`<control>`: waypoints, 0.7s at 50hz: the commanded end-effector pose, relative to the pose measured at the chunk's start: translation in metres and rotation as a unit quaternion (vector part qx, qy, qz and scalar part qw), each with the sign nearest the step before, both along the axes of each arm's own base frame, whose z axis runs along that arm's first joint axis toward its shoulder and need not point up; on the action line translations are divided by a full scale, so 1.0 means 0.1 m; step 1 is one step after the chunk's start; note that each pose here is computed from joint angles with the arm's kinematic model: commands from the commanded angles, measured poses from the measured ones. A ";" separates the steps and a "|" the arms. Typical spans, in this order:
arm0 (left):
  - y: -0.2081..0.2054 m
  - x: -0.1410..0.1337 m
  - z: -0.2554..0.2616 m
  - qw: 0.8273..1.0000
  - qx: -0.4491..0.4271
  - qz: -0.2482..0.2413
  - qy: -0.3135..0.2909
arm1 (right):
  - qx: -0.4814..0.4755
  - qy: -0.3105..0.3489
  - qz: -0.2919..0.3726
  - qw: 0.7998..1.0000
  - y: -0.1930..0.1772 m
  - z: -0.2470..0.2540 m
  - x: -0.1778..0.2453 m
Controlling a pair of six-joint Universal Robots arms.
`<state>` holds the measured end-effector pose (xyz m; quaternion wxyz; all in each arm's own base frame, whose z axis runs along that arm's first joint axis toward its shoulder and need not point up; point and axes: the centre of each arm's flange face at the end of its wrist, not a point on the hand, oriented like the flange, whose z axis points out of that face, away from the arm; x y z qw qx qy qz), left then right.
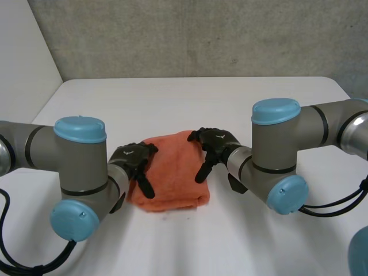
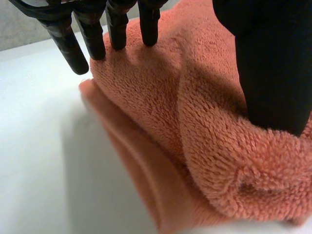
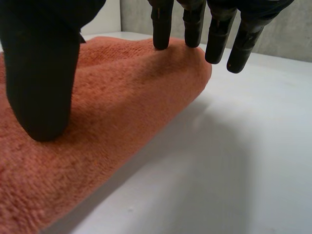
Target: Fold the laundry
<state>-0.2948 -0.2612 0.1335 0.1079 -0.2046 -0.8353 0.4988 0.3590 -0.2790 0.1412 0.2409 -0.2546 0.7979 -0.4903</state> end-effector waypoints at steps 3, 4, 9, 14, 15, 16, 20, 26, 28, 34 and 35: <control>-0.04 0.11 -0.03 0.999 -0.007 0.015 -0.035 | 0.010 0.012 0.000 1.000 -0.04 -0.16 0.02; -0.04 0.11 -0.03 0.999 -0.007 0.015 -0.035 | 0.011 0.013 -0.001 1.000 -0.04 -0.17 0.01; -0.04 0.14 0.03 0.999 -0.014 0.025 -0.037 | 0.003 0.007 0.001 1.000 -0.04 -0.08 0.02; -0.02 0.15 0.54 0.997 -0.073 0.033 0.002 | -0.058 -0.032 -0.003 0.998 -0.01 0.57 -0.02; 0.01 0.14 0.70 0.995 -0.091 0.031 0.016 | -0.059 -0.032 -0.003 0.998 -0.01 0.57 -0.02; 0.01 0.14 0.70 0.995 -0.091 0.031 0.016 | -0.072 -0.041 -0.007 0.997 0.00 0.72 -0.05; 0.07 0.18 1.20 0.986 -0.146 0.037 0.066 | -0.110 -0.065 -0.019 0.992 0.04 1.10 -0.15; 0.13 0.28 1.60 0.974 -0.188 0.052 0.112 | -0.205 -0.091 -0.089 0.970 0.11 1.78 -0.51; 0.16 0.41 1.78 0.969 -0.204 0.067 0.125 | -0.224 -0.083 -0.111 0.965 0.10 1.88 -0.65; 0.16 0.63 1.88 0.969 -0.198 0.097 0.114 | -0.290 -0.012 -0.161 0.943 0.12 2.08 -1.13; 0.16 0.63 1.88 0.969 -0.198 0.097 0.114 | -0.297 0.000 -0.172 0.939 0.11 2.09 -1.20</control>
